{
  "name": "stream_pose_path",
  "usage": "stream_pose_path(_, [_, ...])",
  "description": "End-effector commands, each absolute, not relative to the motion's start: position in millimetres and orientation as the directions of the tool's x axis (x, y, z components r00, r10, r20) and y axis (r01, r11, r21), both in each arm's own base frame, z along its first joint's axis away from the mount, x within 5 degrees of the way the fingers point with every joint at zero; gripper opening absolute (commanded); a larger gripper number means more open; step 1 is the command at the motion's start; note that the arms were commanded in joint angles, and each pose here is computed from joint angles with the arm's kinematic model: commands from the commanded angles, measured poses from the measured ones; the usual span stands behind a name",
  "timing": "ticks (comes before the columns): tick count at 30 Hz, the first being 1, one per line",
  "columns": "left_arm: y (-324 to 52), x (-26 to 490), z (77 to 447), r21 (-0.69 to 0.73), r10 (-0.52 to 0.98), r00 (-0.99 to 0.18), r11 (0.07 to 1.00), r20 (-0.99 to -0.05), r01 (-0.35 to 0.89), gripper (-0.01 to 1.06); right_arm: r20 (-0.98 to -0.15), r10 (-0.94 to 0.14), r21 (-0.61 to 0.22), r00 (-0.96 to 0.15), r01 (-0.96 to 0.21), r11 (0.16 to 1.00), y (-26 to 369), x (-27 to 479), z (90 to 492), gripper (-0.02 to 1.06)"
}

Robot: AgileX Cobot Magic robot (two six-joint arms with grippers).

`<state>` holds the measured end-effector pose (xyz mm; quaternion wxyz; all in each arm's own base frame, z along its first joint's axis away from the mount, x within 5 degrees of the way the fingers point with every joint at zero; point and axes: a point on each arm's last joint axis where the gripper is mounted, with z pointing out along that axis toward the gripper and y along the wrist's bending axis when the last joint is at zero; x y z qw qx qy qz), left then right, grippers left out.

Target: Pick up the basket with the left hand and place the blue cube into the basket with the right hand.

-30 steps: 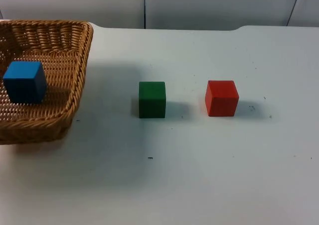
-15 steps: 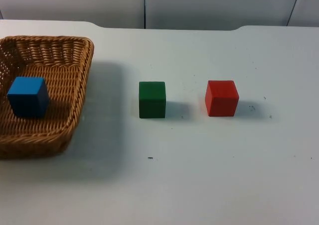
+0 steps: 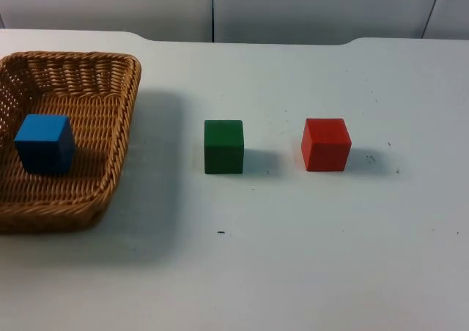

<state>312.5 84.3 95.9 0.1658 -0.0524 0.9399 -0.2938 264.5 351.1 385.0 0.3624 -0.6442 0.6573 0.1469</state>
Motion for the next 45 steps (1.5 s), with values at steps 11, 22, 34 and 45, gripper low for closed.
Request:
stream_pose_path(11, [75, 311, 105, -0.636, -0.158, -0.949, 0.77, -0.272, 0.055, 0.78, -0.67, -0.736, -0.275, 0.095, -0.953, 0.127, 348, 263, 390, 1.05])
stream_pose_path(22, [87, 314, 109, -0.51, -0.171, -0.931, 0.86, -0.322, 0.019, 0.76, -0.664, -0.742, -0.268, 0.092, -0.956, 0.121, 347, 263, 389, 1.05])
stream_pose_path(34, [104, 304, 170, -0.352, -0.175, -0.876, 0.936, -0.449, -0.007, 0.76, -0.666, -0.738, -0.279, 0.104, -0.953, 0.117, 348, 263, 389, 1.05])
stream_pose_path(45, [86, 265, 281, -0.271, -0.205, -0.71, 0.962, -0.673, -0.021, 0.76, -0.665, -0.74, -0.32, 0.098, -0.933, 0.164, 338, 265, 400, 1.05])
